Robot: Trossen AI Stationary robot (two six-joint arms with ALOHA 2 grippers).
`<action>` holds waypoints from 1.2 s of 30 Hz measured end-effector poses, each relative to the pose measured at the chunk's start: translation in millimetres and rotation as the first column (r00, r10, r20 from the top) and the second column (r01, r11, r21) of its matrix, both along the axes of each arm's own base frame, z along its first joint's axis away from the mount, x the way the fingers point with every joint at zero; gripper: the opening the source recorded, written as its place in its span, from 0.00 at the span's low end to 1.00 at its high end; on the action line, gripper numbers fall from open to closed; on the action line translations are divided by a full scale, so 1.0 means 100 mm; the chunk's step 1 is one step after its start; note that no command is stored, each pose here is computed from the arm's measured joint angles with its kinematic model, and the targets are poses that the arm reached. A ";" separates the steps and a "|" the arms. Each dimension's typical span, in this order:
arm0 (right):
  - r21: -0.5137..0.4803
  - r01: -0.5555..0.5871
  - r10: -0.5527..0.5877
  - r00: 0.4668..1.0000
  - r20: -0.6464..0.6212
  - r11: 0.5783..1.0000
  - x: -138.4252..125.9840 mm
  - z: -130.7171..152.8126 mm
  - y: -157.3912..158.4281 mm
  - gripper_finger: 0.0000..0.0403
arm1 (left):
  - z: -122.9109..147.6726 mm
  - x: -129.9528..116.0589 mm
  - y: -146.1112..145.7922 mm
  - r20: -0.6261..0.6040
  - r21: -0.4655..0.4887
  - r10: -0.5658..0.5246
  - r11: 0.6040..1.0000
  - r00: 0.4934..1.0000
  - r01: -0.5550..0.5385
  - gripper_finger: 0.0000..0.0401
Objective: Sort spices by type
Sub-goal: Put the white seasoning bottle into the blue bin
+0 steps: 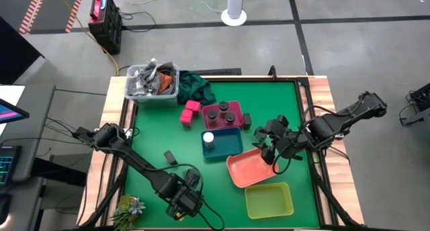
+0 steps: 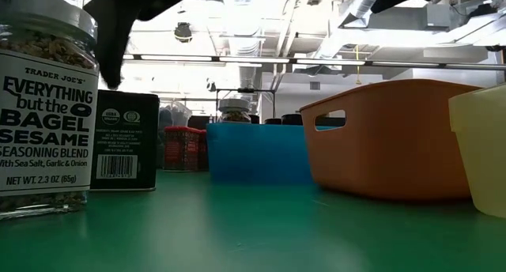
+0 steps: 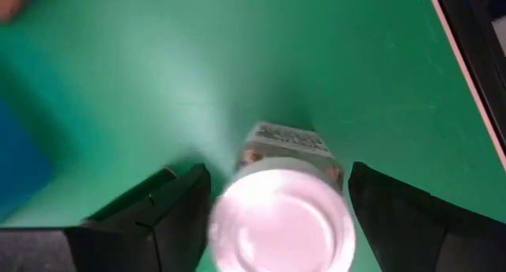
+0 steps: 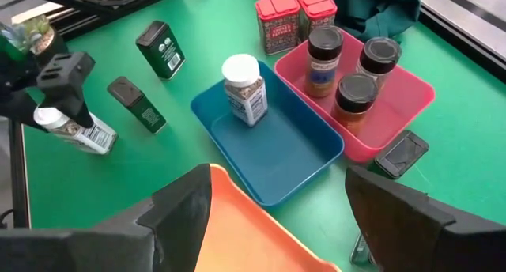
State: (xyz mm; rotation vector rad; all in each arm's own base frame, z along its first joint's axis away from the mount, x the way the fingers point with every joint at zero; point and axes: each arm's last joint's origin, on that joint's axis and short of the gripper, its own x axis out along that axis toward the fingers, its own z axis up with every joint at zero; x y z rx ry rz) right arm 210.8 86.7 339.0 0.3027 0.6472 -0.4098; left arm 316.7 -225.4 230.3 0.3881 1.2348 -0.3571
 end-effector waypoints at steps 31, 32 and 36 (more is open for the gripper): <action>0.052 0.082 -0.080 0.996 -0.040 0.995 -0.20 0.03 -0.09 0.78 | 0.64 0.39 1.13 0.158 -0.343 0.560 0.804 0.813 -0.486 0.48; 0.051 0.082 -0.080 0.996 -0.041 0.995 -0.22 0.03 -0.10 0.78 | 0.70 0.40 1.22 0.175 -0.370 0.579 0.788 0.797 -0.492 0.48; 0.058 0.082 -0.080 0.996 -0.029 0.995 -0.23 0.05 -0.11 0.78 | 0.87 0.47 1.58 0.219 -0.462 0.650 0.726 0.728 -0.509 0.48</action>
